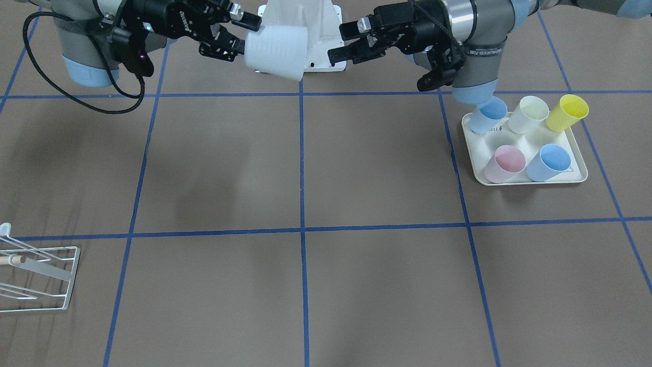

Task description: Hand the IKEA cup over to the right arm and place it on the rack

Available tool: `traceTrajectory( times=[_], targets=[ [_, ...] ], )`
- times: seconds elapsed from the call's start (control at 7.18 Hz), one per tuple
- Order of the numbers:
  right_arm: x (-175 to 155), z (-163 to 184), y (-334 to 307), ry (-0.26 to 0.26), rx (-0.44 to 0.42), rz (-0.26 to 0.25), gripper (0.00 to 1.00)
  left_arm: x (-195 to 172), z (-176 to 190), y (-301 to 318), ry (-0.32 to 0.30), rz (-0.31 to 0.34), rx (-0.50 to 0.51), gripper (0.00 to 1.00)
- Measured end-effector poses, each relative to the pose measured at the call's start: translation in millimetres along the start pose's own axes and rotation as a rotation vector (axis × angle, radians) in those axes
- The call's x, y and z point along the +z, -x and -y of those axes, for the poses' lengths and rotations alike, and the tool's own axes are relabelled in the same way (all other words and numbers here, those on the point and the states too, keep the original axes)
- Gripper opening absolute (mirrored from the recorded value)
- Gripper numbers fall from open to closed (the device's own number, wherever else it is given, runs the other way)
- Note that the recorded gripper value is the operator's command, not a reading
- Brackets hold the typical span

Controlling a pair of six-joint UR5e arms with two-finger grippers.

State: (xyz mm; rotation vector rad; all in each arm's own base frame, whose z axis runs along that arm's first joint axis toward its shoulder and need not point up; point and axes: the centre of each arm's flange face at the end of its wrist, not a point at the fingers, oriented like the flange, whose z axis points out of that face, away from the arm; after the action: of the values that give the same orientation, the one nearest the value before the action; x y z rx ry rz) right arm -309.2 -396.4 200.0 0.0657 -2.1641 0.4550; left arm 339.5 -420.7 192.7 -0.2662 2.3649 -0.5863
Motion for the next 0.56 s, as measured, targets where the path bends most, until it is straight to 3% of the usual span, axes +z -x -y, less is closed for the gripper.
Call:
traceTrajectory(
  times=[0.28, 0.56],
  targets=[
    [-45, 48, -35, -0.118, -0.138, -0.123, 0.00, -40, 45, -6, -0.121, 0.041, 0.142, 1.00],
    [-97, 123, -59, -0.202, -0.307, -0.306, 0.00, -51, 72, 1, -0.207, 0.159, 0.318, 1.00]
  ],
)
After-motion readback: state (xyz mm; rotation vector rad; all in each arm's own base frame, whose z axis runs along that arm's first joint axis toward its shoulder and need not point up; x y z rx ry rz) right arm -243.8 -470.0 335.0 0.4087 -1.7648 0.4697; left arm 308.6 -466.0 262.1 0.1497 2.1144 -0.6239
